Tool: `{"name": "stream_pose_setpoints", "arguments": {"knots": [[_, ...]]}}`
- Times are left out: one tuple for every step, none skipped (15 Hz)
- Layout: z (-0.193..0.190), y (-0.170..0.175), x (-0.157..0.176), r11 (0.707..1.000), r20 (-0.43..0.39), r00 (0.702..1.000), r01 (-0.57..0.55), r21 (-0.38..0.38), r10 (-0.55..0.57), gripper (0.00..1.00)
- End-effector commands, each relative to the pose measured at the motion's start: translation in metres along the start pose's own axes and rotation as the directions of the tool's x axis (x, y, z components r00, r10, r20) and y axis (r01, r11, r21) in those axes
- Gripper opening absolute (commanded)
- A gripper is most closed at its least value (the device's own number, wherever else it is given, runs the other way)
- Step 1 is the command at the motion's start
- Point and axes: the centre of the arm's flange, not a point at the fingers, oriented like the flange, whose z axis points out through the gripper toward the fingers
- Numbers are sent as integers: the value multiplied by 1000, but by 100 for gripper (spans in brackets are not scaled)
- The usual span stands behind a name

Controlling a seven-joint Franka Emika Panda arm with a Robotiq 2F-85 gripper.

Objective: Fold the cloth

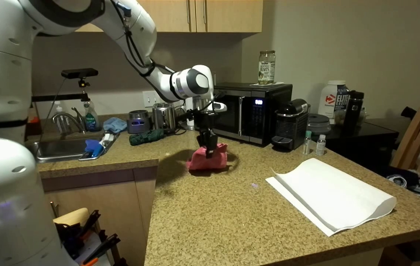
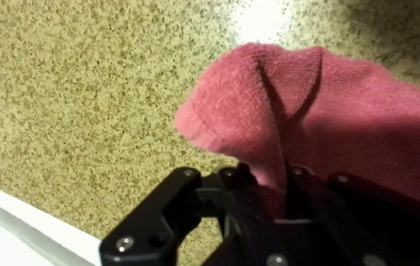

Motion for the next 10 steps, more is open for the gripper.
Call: {"name": "stream_pose_setpoints", "arguments": {"knots": [[-4,-22,-1,997,-2,1000,25,-75,-26,5],[-4,-28,-3,995,-6,999,36,-91,-36,5],[-3,-34,-4,994,-8,999,48,-100,-49,5],[-1,-37,-3,991,-11,998,56,-118,-58,5],[0,-41,-4,989,-13,998,66,-131,-68,5],[2,-43,-4,987,-15,997,73,-144,-76,5],[4,-45,-4,984,-16,997,78,-159,-81,5],[6,-46,-4,982,-17,996,81,-172,-85,5],[8,-47,-4,980,-18,996,83,-182,-87,5],[9,-47,-4,977,-22,996,84,-196,-90,5]]}}
